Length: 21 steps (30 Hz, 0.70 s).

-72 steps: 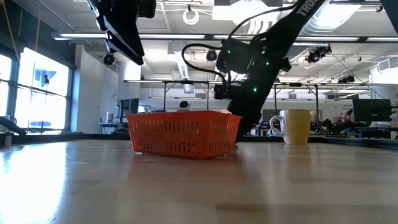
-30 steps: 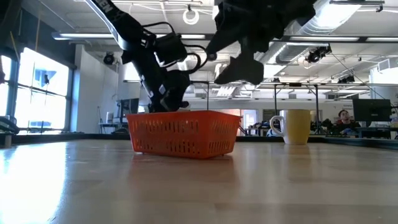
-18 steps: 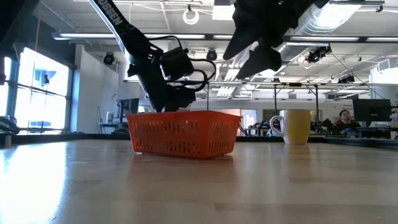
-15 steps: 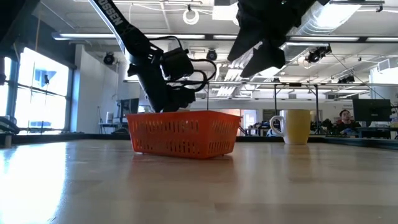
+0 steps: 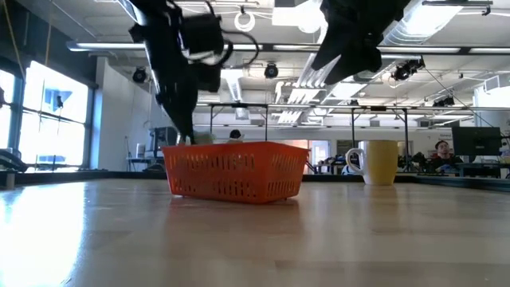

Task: Pick and place Stevia / Truvia into bins
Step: Put the stevia packet into the orange bin

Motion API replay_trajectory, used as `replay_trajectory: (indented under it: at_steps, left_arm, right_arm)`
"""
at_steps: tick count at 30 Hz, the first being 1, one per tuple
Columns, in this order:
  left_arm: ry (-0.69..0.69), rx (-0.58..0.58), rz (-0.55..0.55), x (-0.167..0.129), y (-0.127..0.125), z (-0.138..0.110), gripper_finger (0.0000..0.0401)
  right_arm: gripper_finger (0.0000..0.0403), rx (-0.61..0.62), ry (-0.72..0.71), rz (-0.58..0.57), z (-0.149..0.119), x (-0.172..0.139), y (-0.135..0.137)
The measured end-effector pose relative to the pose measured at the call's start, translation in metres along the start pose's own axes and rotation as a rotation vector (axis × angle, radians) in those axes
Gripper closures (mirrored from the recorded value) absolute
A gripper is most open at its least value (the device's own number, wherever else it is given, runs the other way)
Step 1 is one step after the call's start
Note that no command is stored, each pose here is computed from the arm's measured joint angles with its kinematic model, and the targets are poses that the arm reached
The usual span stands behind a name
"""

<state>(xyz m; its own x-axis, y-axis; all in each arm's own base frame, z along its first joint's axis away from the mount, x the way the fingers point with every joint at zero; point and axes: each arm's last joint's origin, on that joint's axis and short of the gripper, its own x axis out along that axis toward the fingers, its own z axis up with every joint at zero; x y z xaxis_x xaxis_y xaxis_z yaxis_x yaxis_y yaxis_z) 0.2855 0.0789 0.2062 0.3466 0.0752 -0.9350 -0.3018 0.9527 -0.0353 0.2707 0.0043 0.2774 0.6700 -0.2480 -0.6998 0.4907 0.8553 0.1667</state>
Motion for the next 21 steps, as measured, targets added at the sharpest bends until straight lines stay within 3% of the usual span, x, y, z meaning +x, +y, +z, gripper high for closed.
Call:
replay_trajectory:
  at_steps: [6, 8, 13, 16, 18, 21]
  left_arm:
    - [-0.039, -0.02, 0.022, -0.013, -0.004, -0.001, 0.0359]
    - [-0.024, -0.044, 0.055, -0.013, -0.003, -0.002, 0.0315]
    - [0.004, -0.106, 0.122, -0.013, -0.001, -0.006, 0.0143]
    - [0.018, -0.116, 0.131, -0.013, 0.001, -0.007, 0.0062]
    - [-0.017, -0.131, 0.113, -0.013, 0.002, -0.003, 0.0028]
    - [-0.092, -0.124, 0.071, -0.006, 0.007, 0.007, 0.0017]
  right_arm:
    - [0.0125, -0.014, 0.018, 0.018, -0.001, 0.0, 0.0]
    - [0.0127, -0.017, 0.022, 0.024, -0.001, 0.0, 0.0]
    - [0.0128, -0.039, 0.033, 0.026, -0.002, 0.0, 0.0]
    - [0.0128, -0.045, 0.034, 0.022, -0.002, 0.0, 0.0]
    - [0.0128, -0.056, 0.033, 0.022, -0.002, 0.0, 0.0]
    - [0.0128, -0.058, 0.031, 0.016, -0.002, 0.0, 0.0]
